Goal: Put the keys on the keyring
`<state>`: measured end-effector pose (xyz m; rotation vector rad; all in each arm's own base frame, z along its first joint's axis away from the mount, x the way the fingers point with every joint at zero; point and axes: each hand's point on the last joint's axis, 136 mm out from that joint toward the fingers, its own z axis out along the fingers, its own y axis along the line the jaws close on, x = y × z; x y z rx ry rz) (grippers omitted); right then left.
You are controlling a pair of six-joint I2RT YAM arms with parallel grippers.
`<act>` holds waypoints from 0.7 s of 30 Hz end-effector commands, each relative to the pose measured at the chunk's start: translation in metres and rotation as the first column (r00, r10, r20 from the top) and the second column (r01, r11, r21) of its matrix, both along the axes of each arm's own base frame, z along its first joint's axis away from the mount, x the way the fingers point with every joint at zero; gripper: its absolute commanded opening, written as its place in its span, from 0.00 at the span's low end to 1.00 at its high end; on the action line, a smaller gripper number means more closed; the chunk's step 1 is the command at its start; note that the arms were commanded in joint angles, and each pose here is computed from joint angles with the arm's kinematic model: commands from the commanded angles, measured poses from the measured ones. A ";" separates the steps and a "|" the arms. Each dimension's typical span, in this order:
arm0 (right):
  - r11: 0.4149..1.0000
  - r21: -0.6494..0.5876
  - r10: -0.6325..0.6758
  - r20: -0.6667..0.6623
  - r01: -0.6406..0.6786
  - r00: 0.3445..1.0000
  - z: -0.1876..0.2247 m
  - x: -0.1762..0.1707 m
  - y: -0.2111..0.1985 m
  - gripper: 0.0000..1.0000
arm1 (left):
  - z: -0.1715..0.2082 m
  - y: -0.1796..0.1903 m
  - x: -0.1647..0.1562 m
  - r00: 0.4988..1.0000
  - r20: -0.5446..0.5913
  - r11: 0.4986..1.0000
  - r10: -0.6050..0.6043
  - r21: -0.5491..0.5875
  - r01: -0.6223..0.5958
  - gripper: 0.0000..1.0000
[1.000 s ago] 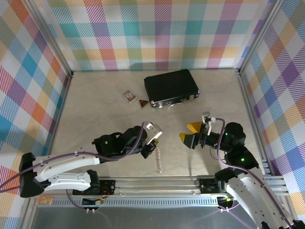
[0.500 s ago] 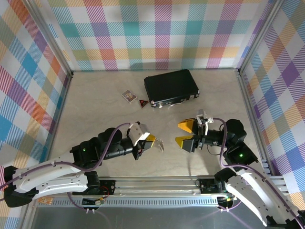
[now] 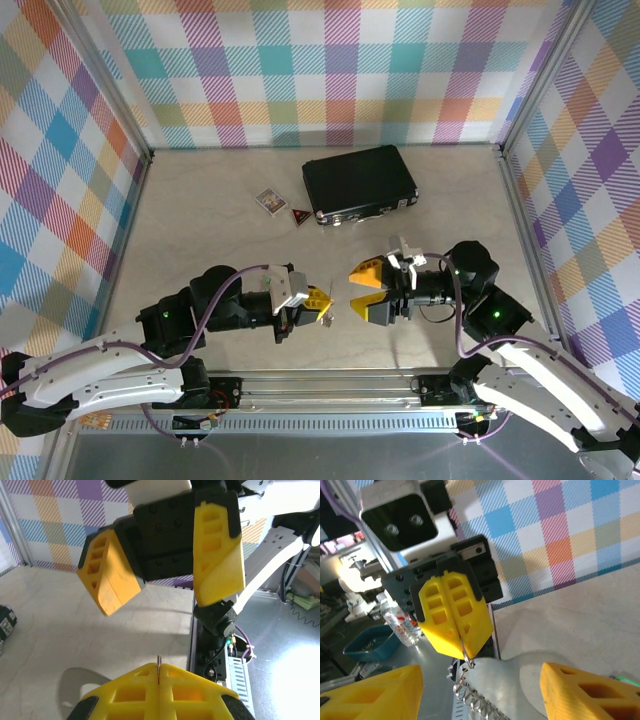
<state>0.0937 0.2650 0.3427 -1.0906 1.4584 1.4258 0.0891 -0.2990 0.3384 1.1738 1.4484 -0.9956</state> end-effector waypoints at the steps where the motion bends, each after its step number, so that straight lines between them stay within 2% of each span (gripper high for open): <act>1: 1.000 -0.017 0.017 0.081 -0.016 0.997 0.007 -0.006 0.003 0.55 | 0.022 0.002 -0.014 0.996 0.060 0.997 -0.072 -0.026 0.073 0.00; 3: 0.999 -0.041 0.028 0.085 -0.025 0.996 0.003 -0.008 0.006 0.48 | 0.026 0.003 -0.017 0.995 0.063 0.996 -0.083 -0.032 0.085 0.00; 14: 0.996 -0.034 0.088 0.155 -0.084 0.984 -0.001 -0.026 0.010 0.38 | 0.027 0.007 -0.021 0.994 0.054 0.995 -0.099 -0.029 0.100 0.00; 21: 0.994 -0.054 0.105 0.166 -0.098 0.981 -0.006 -0.028 0.017 0.37 | 0.024 0.007 -0.021 0.994 0.050 0.995 -0.096 -0.026 0.097 0.00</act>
